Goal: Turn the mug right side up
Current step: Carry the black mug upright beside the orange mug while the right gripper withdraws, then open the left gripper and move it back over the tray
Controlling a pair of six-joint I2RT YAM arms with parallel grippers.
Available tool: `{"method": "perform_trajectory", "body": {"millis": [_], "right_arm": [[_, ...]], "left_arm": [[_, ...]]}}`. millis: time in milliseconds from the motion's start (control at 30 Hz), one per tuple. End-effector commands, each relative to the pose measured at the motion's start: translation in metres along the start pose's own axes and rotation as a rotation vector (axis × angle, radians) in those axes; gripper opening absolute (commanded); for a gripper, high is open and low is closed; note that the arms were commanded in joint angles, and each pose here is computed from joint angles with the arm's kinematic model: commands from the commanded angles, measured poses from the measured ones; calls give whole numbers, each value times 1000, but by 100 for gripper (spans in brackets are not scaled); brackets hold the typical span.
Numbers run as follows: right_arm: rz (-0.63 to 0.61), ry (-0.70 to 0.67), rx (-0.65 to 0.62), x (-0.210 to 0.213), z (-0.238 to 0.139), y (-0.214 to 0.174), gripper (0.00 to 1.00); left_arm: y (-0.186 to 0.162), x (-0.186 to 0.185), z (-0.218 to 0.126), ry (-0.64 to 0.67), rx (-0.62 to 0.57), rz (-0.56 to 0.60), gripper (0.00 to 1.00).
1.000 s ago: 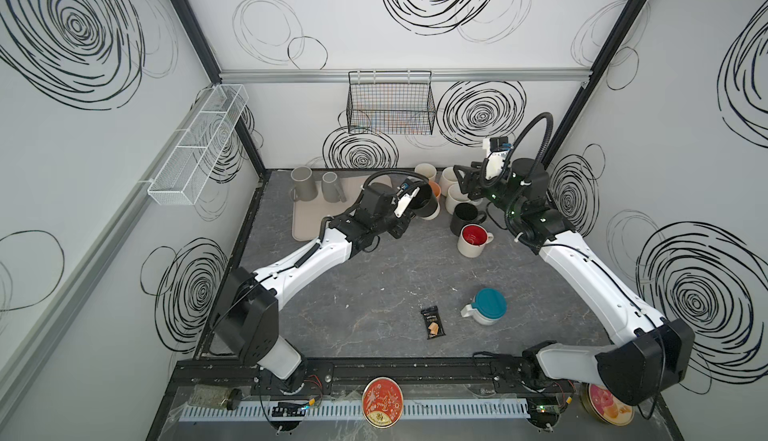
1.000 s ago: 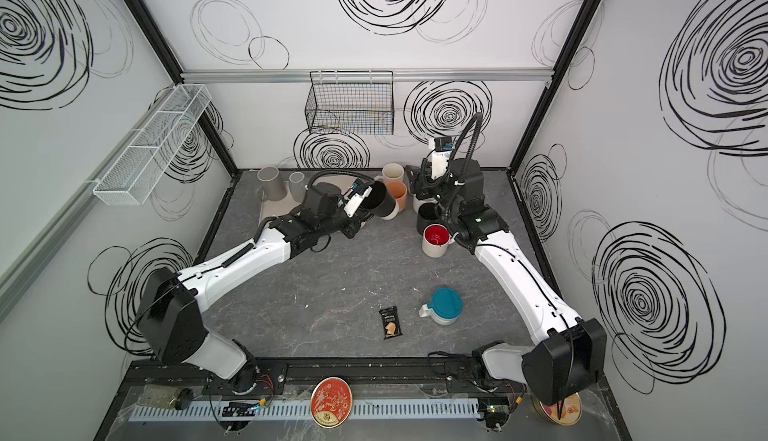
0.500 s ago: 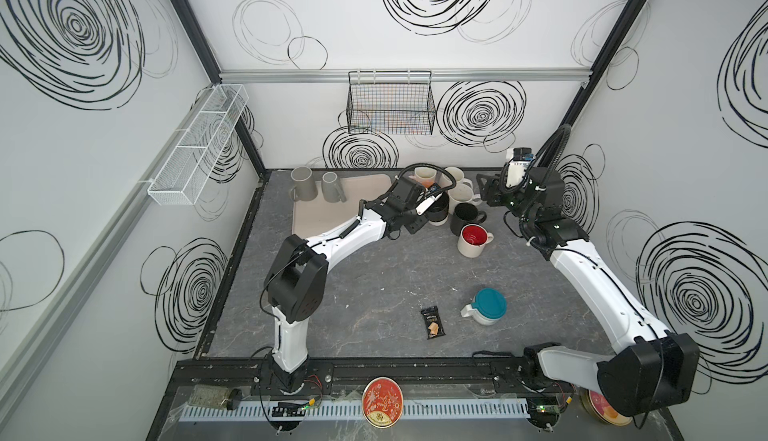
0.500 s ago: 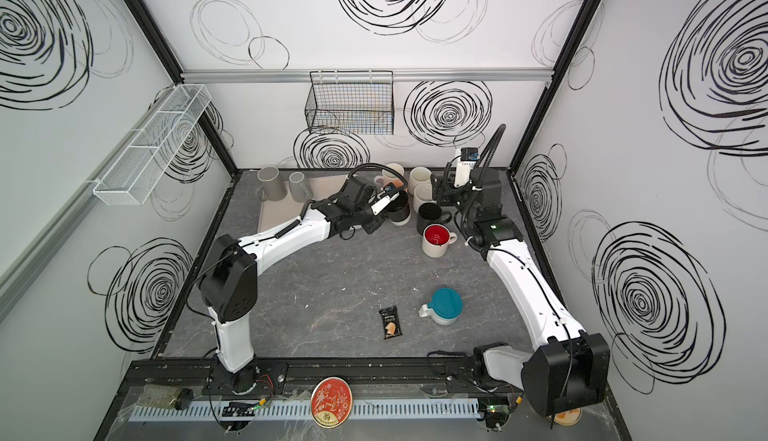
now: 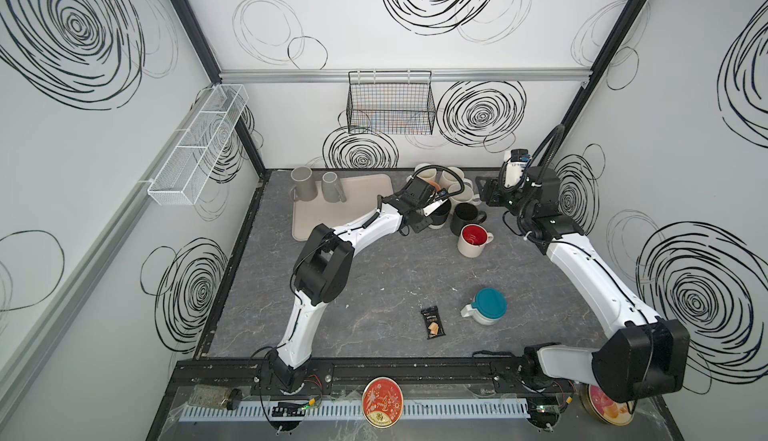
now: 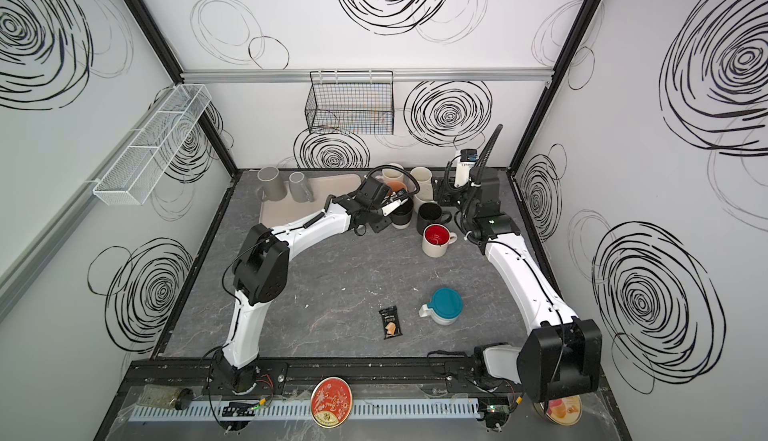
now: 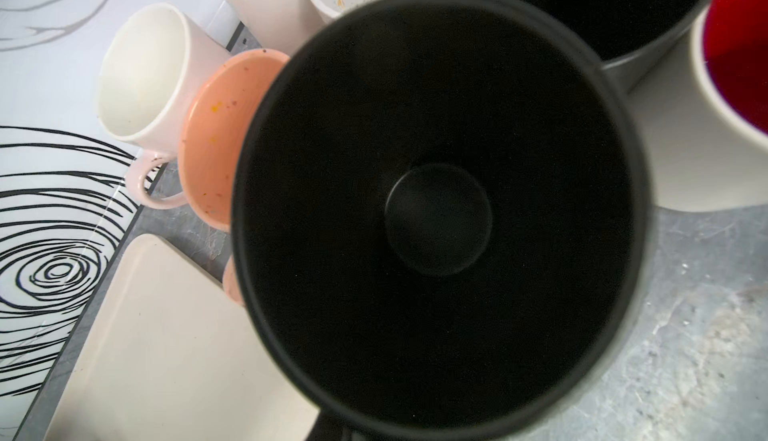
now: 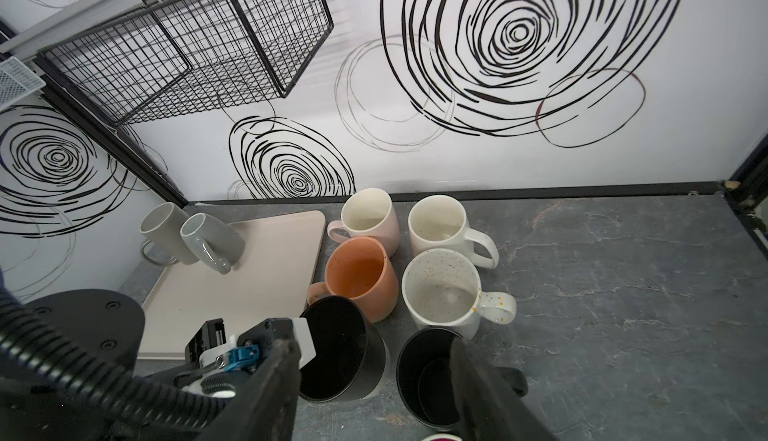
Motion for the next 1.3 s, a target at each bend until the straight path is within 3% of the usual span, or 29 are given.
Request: {"method": "perform_trajectory", "body": {"millis": [0,367,600,800,1267], "right_arm": [[4,16,-12,2,1,8,62],[17,11,0,-3,3,7,62],[20,10,7,-3,5,6,62],[25,13,12,-3,4,6,61],[38,34,9,9,2,12,60]], "left_arm": [[33,19,-10,88,-89,30,0],[26,21,16,116,-38,46,1],[21,24,22,146,-9,46,31],[21,23,17,144,-11,34,48],[36,42,-40,162,-100,-29,54]]}}
Point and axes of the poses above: each gripper's point midway between its finger pads, its own z axis out along the fingers, its own x axis along the line the jaws close on, y = z × x, the point moved 3 cm from there along -z, back along the fingers, and after that the axes turned 7 degrees about z, right-handed, at the moved point
